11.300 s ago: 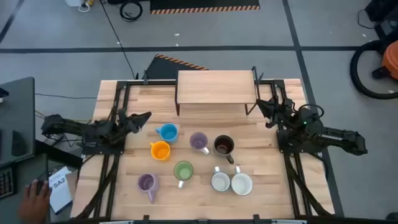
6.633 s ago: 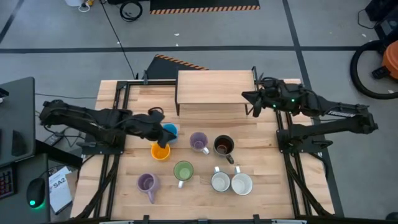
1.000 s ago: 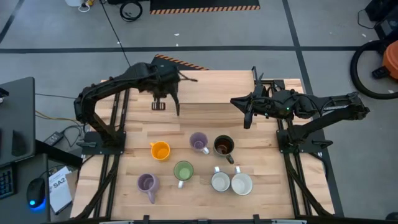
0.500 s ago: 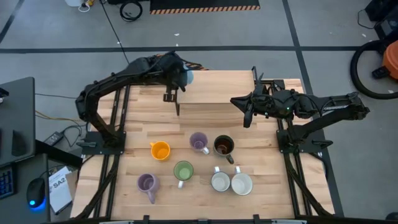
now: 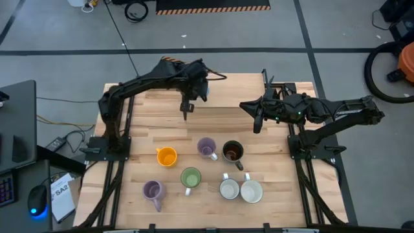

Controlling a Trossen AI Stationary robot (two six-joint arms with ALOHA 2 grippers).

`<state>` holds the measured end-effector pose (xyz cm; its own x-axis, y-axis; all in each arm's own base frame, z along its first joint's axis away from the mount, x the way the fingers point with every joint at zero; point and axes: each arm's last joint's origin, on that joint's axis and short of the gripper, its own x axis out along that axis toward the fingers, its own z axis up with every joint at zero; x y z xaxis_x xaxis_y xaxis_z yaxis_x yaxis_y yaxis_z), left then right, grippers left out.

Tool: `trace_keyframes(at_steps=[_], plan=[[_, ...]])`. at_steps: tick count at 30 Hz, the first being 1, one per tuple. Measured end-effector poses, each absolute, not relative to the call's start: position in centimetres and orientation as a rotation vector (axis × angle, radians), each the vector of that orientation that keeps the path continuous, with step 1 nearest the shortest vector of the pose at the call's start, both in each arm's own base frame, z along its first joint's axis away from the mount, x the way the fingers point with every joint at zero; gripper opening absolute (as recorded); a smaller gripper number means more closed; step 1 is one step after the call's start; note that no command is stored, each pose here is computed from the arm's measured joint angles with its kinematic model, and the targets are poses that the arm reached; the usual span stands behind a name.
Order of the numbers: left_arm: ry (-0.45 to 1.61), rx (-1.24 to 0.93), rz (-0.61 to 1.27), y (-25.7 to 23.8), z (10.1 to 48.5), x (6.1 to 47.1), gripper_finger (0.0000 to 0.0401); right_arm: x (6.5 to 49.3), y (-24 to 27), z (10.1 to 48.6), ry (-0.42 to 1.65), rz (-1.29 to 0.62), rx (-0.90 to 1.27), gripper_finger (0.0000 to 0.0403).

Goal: Place coffee mugs
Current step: Put the blue mug on the shelf

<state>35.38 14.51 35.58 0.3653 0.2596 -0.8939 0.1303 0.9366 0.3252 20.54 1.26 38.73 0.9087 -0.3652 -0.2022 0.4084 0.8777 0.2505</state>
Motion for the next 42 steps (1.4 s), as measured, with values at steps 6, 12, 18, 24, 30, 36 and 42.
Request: trace_keyframes(at_steps=[6, 12, 18, 24, 30, 36, 42], plan=[[1.283, 0.357, 0.050, 15.2, 34.0, 35.8, 0.0027, 20.5, 1.3, 38.7, 0.151, -0.403, 0.296, 0.0038], [1.326, 0.381, 0.011, 15.1, 33.7, 35.6, 0.0027, 20.5, 1.2, 38.7, 0.152, -0.409, 0.287, 0.0038], [1.388, 0.378, -0.012, 15.0, 33.5, 35.0, 0.0037, 20.5, 1.0, 38.7, 0.143, -0.447, 0.289, 0.0038], [1.385, 0.387, 0.004, 15.1, 33.5, 35.1, 0.0037, 20.5, 1.0, 38.8, 0.138, -0.460, 0.287, 0.0038], [1.378, 0.383, 0.010, 15.1, 33.5, 35.2, 0.0050, 20.5, 1.0, 38.8, 0.137, -0.461, 0.283, 0.0038], [1.365, 0.365, 0.035, 15.2, 33.6, 35.3, 0.0073, 20.5, 1.1, 38.8, 0.142, -0.441, 0.283, 0.0038], [1.344, 0.356, 0.060, 15.2, 33.7, 35.4, 0.0110, 20.5, 1.1, 38.8, 0.146, -0.432, 0.276, 0.0038]])
